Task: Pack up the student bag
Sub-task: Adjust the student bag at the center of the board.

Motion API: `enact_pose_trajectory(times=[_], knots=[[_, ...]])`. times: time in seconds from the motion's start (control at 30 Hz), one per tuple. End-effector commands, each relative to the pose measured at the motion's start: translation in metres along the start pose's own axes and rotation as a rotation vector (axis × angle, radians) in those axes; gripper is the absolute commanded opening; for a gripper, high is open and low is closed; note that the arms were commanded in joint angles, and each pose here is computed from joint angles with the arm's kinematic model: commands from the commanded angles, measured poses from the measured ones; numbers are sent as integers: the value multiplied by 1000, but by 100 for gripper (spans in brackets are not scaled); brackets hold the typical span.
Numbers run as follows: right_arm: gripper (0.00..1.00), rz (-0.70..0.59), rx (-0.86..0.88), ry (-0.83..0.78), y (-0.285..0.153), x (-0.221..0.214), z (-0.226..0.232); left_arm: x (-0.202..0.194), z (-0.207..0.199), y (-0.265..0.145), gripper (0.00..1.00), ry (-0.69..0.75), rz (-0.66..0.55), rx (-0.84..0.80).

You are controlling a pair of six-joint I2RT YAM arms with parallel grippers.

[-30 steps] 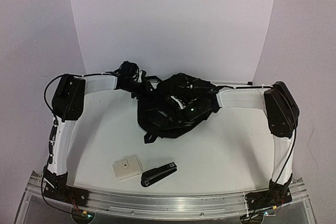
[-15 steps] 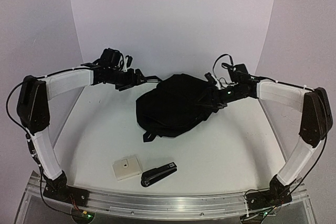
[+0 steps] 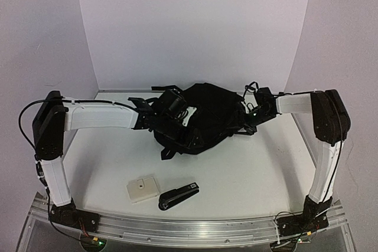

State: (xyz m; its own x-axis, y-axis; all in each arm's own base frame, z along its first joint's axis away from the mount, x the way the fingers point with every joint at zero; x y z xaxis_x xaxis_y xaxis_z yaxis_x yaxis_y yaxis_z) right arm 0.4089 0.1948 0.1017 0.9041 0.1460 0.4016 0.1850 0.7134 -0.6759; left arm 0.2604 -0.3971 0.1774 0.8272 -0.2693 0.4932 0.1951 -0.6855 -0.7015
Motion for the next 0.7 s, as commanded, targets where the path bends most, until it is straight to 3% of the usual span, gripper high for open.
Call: enact_pose_trajectory(times=[0.0, 0.23, 0.33, 0.43, 0.67], knots=[[75, -18, 127, 21, 9, 8, 21, 5, -7, 14, 59, 18, 11, -7], [72, -21, 134, 40, 41, 3, 17, 10, -7, 24, 58, -5, 1, -10], [58, -29, 133, 50, 49, 2, 11, 13, -5, 29, 57, -20, -2, 11], [37, -71, 179, 54, 49, 5, 15, 15, -3, 31, 54, -34, -11, 26], [10, -108, 289, 11, 44, -1, 35, 18, -5, 39, 48, -64, -19, -6]])
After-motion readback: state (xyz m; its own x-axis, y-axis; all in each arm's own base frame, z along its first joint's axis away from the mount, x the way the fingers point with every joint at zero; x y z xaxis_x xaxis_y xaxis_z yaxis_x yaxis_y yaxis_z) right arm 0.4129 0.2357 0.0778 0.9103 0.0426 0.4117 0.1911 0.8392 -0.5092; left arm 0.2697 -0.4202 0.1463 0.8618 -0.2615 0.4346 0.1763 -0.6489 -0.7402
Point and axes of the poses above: each gripper's point midway between its finger pads, its own y axis out along the fingers, its own z axis along the line the jaws close on, x = y × z, the point moved 5 cm from there along -y, back along the fingers, and after that the axes turned 9 degrees about -y, right-handed, at the moved point
